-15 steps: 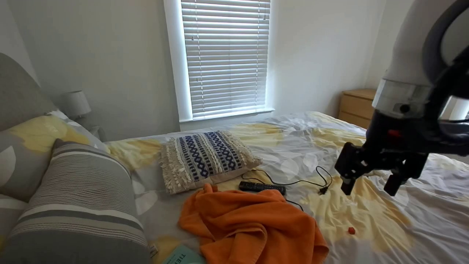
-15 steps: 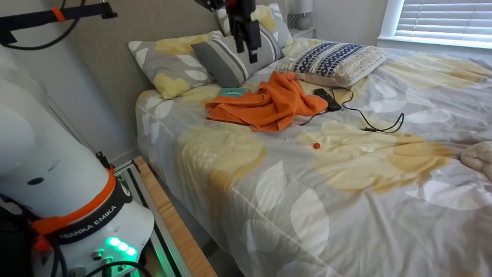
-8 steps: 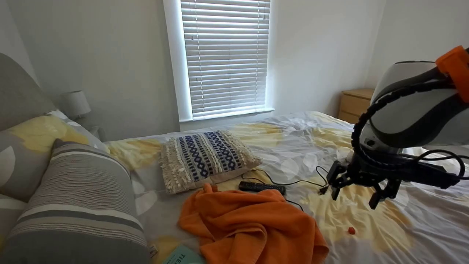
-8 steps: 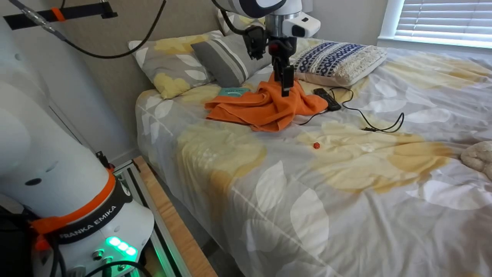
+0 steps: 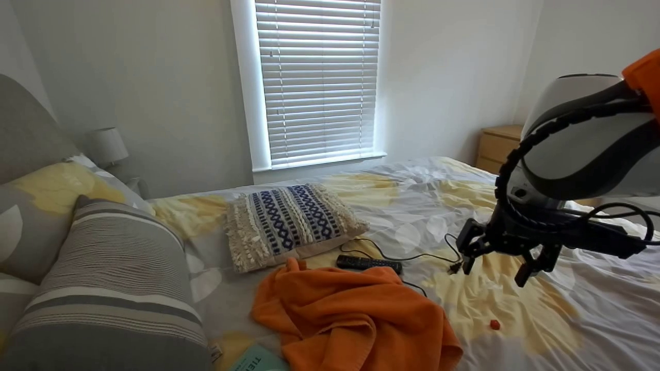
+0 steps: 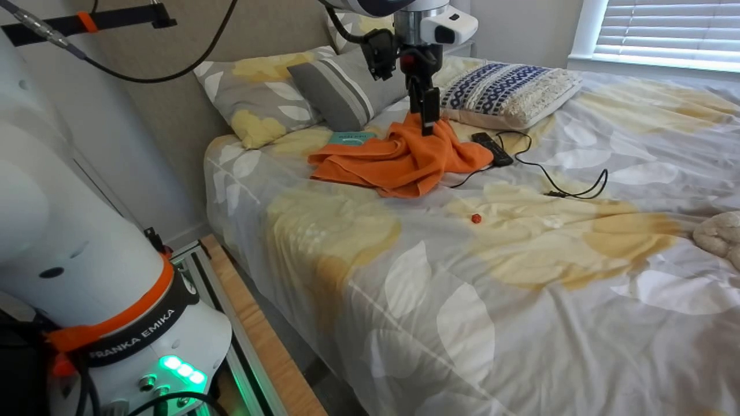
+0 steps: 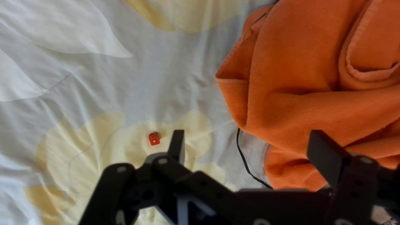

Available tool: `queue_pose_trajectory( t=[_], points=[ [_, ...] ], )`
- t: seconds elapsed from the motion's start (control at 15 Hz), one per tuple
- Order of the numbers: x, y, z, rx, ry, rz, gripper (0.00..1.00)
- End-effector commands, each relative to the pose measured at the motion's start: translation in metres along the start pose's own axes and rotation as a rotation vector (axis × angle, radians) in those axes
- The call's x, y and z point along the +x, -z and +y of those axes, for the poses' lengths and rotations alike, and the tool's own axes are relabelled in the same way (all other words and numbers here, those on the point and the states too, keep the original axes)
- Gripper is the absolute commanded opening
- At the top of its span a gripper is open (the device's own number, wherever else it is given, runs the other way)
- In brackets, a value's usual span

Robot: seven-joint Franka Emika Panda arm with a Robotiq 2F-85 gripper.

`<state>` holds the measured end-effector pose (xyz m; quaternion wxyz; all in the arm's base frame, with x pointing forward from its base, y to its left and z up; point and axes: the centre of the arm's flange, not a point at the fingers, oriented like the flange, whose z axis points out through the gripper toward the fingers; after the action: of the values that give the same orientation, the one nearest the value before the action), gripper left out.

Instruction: Pick up the black cable and move it to the right side of the bed

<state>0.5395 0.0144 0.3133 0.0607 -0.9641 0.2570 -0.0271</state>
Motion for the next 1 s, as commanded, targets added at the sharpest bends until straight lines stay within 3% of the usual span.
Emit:
queue_pose_trajectory(
  t=[0.0,0.93],
  points=[
    [0.017,-0.019,-0.008,0.004,-0.047,-0.015,1.00],
    [0.130,-0.183,0.012,0.045,-0.414,-0.195,1.00]
  ],
)
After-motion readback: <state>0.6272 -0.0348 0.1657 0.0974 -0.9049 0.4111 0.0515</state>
